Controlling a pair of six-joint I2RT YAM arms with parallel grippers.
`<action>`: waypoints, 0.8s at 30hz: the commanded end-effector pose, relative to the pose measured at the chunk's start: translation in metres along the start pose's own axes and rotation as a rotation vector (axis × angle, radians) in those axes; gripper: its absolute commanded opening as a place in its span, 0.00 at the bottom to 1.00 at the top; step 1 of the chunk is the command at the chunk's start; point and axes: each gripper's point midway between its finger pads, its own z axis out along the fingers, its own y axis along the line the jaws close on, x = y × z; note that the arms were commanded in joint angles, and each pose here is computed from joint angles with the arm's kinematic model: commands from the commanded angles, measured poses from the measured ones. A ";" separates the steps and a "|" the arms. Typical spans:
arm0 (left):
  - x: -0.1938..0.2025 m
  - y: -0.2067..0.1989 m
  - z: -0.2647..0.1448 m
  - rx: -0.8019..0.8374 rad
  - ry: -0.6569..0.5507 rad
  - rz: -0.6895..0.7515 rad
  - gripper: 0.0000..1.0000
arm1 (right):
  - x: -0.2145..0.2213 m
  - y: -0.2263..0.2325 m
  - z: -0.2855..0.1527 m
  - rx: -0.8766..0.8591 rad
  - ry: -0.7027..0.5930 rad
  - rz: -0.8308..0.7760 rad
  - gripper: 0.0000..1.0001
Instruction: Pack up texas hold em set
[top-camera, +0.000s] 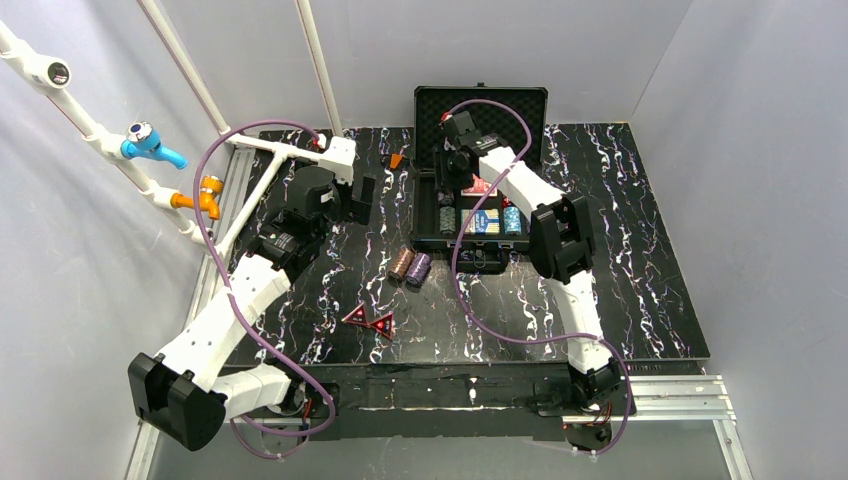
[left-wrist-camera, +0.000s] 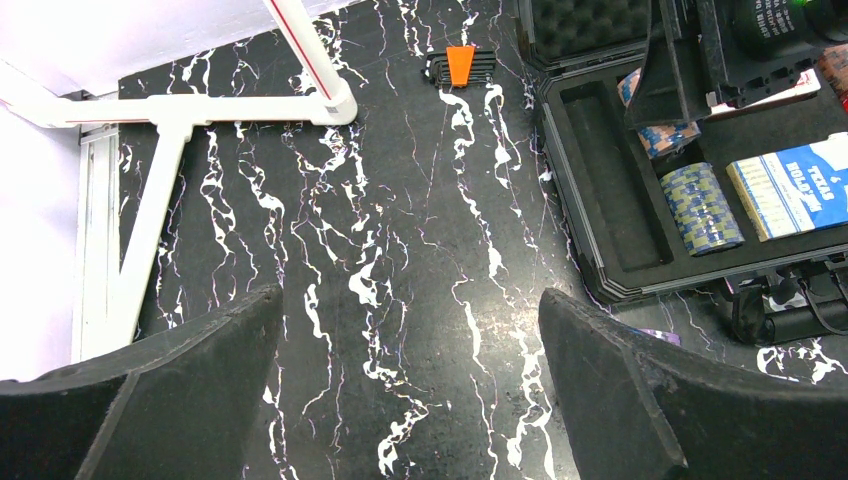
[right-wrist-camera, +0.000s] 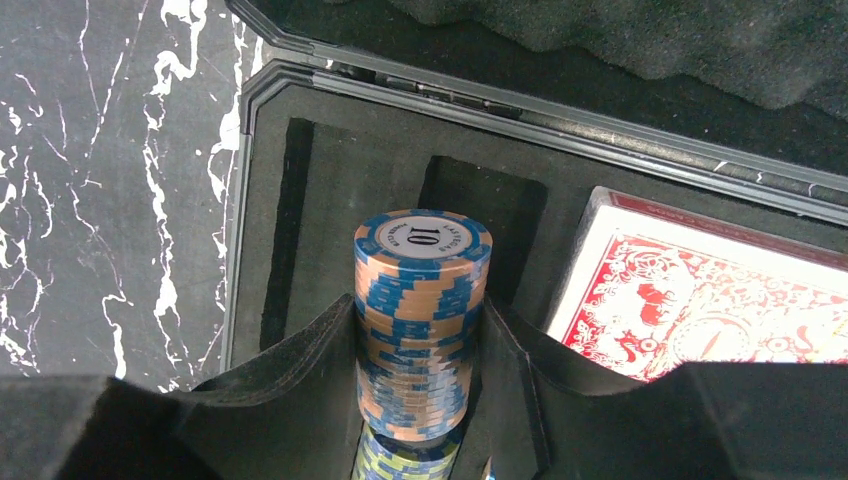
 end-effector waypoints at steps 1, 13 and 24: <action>-0.011 0.003 -0.010 -0.001 -0.038 0.003 0.99 | -0.009 0.005 0.001 0.000 -0.042 0.010 0.01; -0.011 0.004 -0.010 -0.004 -0.038 0.002 0.99 | 0.022 -0.014 0.003 0.118 0.031 0.043 0.01; -0.012 0.003 -0.010 0.002 -0.041 0.000 0.99 | 0.048 -0.011 0.003 0.131 0.098 0.054 0.02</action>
